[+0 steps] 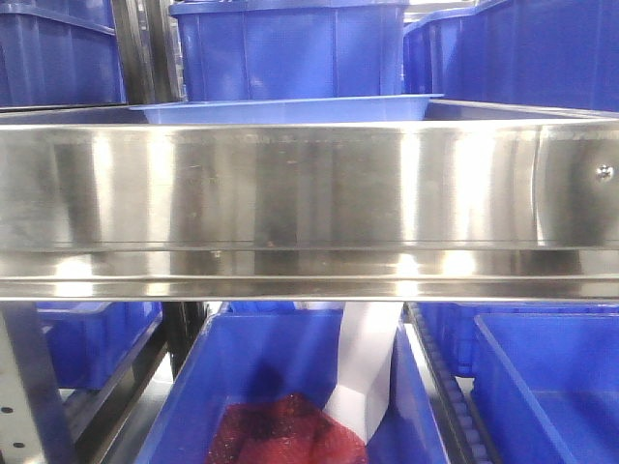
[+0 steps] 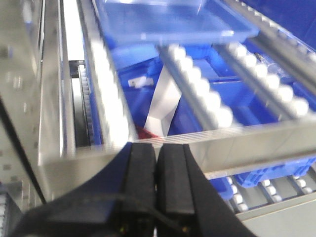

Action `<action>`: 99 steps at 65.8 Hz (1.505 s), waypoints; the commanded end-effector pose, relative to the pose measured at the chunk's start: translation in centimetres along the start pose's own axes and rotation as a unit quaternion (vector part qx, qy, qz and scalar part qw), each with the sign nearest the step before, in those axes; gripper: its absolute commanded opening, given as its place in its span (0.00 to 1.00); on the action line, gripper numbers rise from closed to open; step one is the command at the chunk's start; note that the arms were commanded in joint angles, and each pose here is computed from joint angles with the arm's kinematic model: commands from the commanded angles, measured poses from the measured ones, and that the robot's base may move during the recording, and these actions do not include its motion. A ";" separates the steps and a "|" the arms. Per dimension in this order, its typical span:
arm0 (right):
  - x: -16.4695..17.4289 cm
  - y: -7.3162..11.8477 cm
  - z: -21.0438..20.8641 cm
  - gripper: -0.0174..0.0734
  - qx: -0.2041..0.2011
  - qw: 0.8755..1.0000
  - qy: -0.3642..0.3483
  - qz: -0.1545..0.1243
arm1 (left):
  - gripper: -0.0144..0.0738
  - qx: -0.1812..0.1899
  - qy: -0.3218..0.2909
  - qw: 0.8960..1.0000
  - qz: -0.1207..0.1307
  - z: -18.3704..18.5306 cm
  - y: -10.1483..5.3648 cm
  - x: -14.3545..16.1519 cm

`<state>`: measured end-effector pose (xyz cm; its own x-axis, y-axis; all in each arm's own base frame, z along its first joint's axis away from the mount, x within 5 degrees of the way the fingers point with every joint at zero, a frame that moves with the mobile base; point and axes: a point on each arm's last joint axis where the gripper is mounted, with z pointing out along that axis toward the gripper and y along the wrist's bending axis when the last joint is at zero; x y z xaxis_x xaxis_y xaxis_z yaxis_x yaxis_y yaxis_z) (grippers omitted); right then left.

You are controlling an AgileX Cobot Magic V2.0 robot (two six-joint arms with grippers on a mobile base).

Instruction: Grab blue tray and place on right shelf

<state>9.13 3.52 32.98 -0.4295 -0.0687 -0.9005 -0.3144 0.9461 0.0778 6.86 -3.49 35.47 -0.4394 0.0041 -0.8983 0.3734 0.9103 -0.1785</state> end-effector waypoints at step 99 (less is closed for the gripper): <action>5.6 -0.5 -1.4 0.25 -0.024 0.978 -0.199 -0.056 | 0.13 -0.182 -0.303 0.935 0.004 3.6 5.4 14.1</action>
<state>5.67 2.21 26.75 -0.1381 -0.0575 -0.9887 -0.3782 0.9257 -0.0011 5.54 -0.29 20.00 -0.0667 -0.1122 -0.9914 0.0367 0.9927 -0.1148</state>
